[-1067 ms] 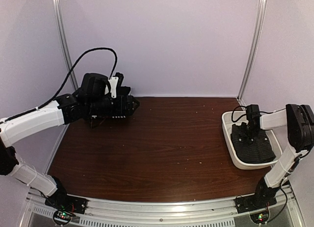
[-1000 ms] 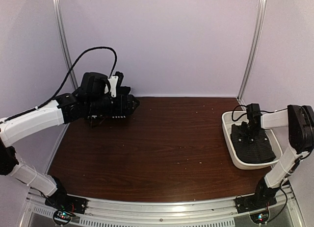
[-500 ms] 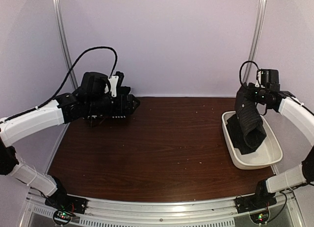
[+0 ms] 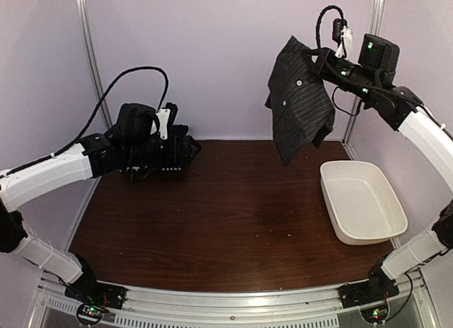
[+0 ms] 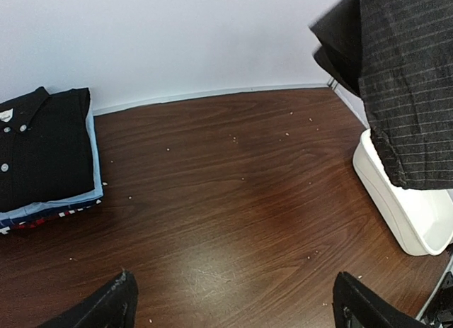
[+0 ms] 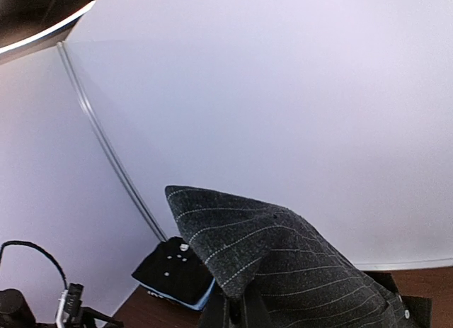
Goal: Fold and stack the long sleeve shirts
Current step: Place the crumpled shirt at the center of the board.
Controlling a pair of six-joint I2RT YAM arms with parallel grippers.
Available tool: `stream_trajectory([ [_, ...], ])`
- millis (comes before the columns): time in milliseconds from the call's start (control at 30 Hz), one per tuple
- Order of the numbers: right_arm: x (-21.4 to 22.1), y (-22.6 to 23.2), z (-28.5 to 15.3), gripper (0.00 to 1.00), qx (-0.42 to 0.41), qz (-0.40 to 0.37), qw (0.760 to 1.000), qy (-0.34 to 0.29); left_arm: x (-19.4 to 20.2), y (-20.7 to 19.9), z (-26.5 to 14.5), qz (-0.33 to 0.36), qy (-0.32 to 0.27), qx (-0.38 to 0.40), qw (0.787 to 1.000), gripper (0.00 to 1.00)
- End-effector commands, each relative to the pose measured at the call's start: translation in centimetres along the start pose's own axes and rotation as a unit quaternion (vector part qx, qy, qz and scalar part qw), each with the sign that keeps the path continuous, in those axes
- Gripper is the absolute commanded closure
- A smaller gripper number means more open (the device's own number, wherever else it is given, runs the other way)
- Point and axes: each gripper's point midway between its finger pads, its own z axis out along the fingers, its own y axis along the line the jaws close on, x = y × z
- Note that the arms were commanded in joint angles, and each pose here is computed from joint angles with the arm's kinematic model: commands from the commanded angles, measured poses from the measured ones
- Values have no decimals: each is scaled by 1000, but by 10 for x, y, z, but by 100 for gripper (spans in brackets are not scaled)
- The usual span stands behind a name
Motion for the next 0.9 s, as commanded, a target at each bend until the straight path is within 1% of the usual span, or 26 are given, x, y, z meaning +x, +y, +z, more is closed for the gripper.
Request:
stream_trajectory([
  [0,-33,66,12,100,-108,36,991,-68,-18,5,-12,-14,-30,-16,999,2],
  [67,-25,75,26,100,-121,57,989,-69,-18,8,-14,-18,-32,-21,999,2],
  [100,-22,73,33,100,-119,69,988,-74,-18,8,-15,-21,-32,-22,999,2],
  [133,-10,65,43,100,-104,85,989,-67,-18,9,-15,-24,-32,-23,999,2],
  [200,24,35,62,100,-52,114,991,-42,-18,8,-16,-26,-30,-22,999,2],
  [233,57,14,70,96,-23,129,991,-14,-18,7,-15,-27,-28,-20,999,2],
  [267,84,-6,73,89,0,149,989,9,-17,7,-15,-27,-24,-19,999,2],
  [367,178,-53,62,49,38,189,977,94,-10,6,-10,-25,-8,-18,999,2],
  [433,225,-75,42,29,68,184,971,137,-2,7,-6,-23,6,-19,1000,2],
  [500,256,-92,21,19,97,162,967,170,5,8,-1,-22,19,-20,999,2],
  [567,276,-101,4,16,111,136,964,199,12,10,3,-22,31,-23,999,2],
  [667,293,-90,-5,13,93,92,963,236,24,18,6,-33,43,-39,998,2],
  [767,313,-74,-8,12,81,40,956,280,44,35,13,-65,69,-64,993,2],
  [867,317,-63,-8,12,77,11,953,293,75,56,24,-106,108,-83,985,2],
])
